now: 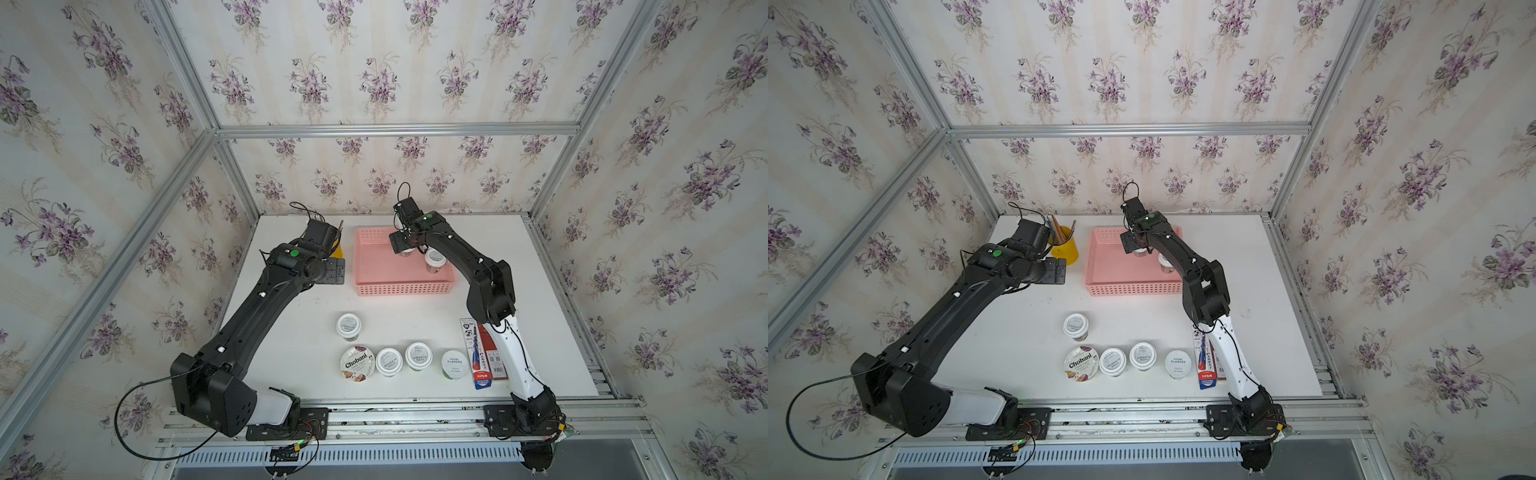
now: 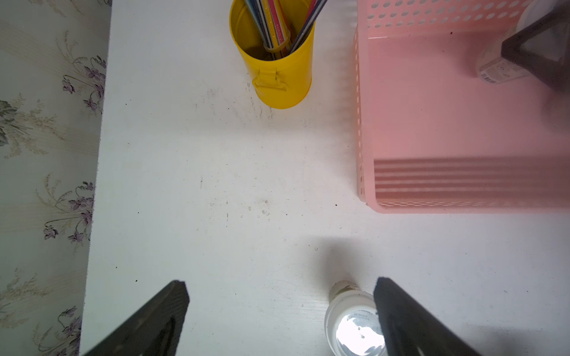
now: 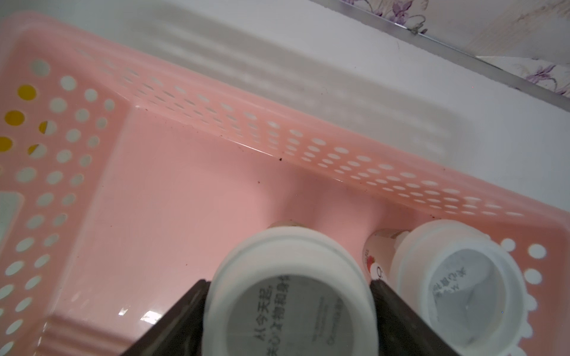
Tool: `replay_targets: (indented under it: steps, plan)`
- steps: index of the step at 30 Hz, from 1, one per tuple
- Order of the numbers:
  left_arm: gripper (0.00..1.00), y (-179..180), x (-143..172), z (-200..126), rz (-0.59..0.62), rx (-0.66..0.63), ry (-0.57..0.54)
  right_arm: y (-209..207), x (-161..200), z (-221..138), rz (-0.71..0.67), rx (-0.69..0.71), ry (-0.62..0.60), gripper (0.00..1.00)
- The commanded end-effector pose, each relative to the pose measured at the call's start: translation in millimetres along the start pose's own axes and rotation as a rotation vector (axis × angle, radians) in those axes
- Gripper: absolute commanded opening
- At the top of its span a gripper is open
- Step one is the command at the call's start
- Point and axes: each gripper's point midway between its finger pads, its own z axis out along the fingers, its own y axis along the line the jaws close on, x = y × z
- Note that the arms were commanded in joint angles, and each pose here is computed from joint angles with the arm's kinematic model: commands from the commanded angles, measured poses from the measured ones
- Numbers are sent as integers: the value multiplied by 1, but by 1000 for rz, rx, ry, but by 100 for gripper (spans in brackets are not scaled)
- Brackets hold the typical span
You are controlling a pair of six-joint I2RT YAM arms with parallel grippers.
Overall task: Put the yogurt in the basket
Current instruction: Place the yogurt in the basket.
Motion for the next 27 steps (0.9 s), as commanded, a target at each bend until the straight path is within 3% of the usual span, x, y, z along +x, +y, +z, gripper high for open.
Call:
replay_targets:
  steps: [1,21,22,27]
  plan:
    - [99,-1,-5,0,-7,3,-16,-6,-6,4,-8,32,-27,82]
    - [99,2,-3,3,-6,-12,-7,-13,-5,19,-24,60,-31,83]
    - [99,3,-3,2,-7,-14,-9,-13,6,36,-31,67,2,83]
    - [99,2,-4,2,-6,-14,-11,-16,8,40,-32,75,5,84]
